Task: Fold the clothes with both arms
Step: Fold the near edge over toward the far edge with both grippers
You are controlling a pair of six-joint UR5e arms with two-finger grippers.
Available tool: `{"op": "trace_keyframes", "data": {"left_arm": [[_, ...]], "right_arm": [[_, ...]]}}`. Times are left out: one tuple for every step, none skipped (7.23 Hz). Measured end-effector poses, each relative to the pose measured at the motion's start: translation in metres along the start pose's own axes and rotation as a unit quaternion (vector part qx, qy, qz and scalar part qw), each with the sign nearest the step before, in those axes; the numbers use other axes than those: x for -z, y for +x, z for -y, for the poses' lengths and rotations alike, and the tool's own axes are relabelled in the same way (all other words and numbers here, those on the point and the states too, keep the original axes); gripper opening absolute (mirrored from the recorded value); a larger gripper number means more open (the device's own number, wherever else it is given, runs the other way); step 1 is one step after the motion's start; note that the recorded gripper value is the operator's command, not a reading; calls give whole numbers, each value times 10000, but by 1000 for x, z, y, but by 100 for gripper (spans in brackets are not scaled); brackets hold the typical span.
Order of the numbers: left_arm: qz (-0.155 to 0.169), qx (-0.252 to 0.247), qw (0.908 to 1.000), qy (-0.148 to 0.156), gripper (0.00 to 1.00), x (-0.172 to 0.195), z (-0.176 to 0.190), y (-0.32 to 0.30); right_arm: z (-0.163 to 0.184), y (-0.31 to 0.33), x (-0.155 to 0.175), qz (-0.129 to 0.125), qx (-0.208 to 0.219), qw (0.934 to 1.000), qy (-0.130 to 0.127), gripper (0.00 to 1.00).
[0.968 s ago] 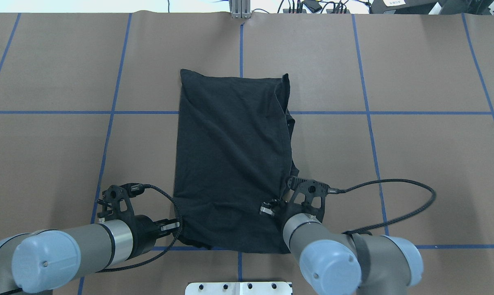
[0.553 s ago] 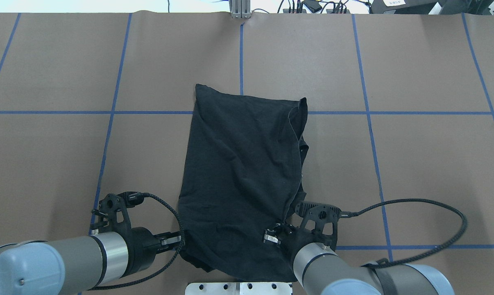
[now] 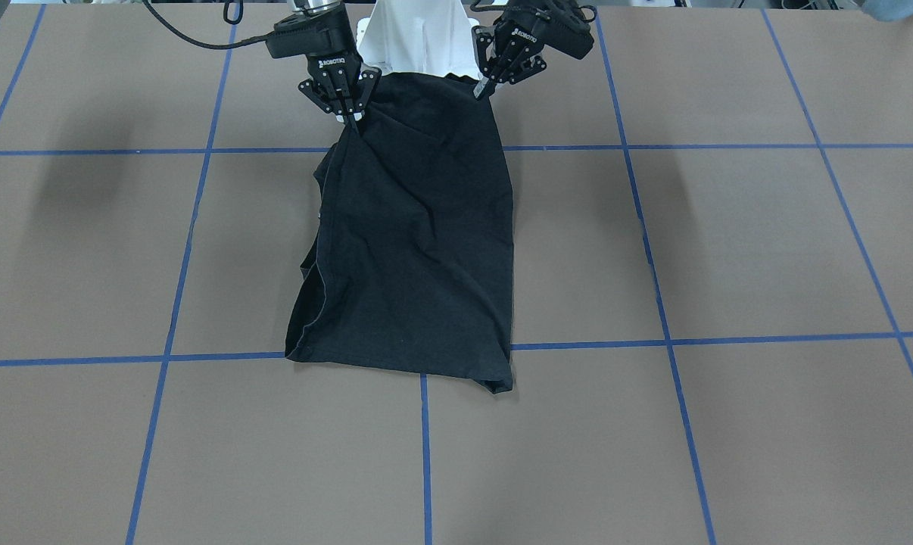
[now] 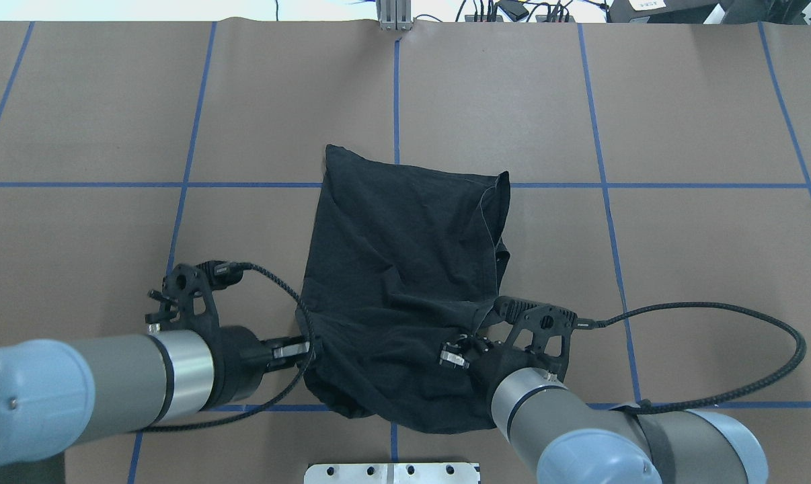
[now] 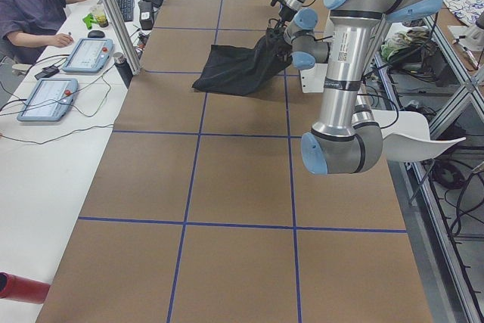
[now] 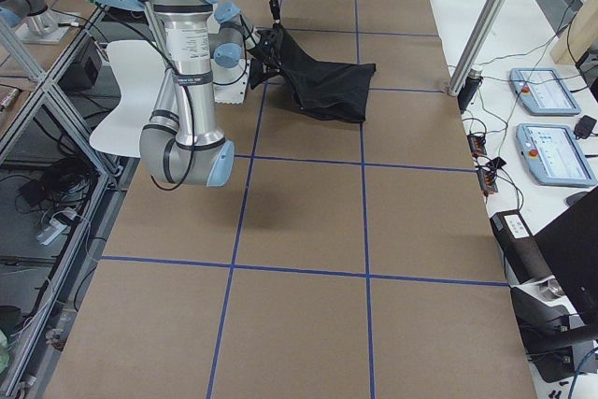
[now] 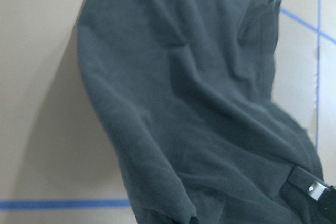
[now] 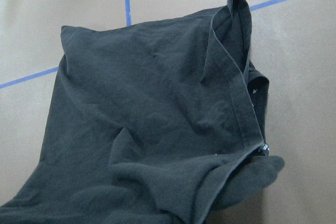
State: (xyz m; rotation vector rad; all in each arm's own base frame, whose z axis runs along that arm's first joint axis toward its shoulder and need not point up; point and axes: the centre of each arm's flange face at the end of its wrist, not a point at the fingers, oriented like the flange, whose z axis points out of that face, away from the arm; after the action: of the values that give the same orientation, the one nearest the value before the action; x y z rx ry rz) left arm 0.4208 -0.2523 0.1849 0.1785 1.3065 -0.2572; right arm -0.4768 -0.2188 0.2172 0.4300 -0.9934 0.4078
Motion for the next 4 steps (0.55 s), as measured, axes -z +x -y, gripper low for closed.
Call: {"op": "trace_keyframes", "data": {"left_arm": [[67,-9,9998,181,0,-13,18,13],[123,-74,9993,352,0,-23,37,25],[179,-169,9984,501,0,-27,55,30],[255,-223,9976,599,0,-28,73,30]], "right_arm": [[11,3,-6,-62,-37,9999,114,0],[23,6,-13,-138,-62,9996,230,0],[35,9,-22,-223,-81,9991,341,0],[47,11,-31,-310,-107,9985,448,0]]}}
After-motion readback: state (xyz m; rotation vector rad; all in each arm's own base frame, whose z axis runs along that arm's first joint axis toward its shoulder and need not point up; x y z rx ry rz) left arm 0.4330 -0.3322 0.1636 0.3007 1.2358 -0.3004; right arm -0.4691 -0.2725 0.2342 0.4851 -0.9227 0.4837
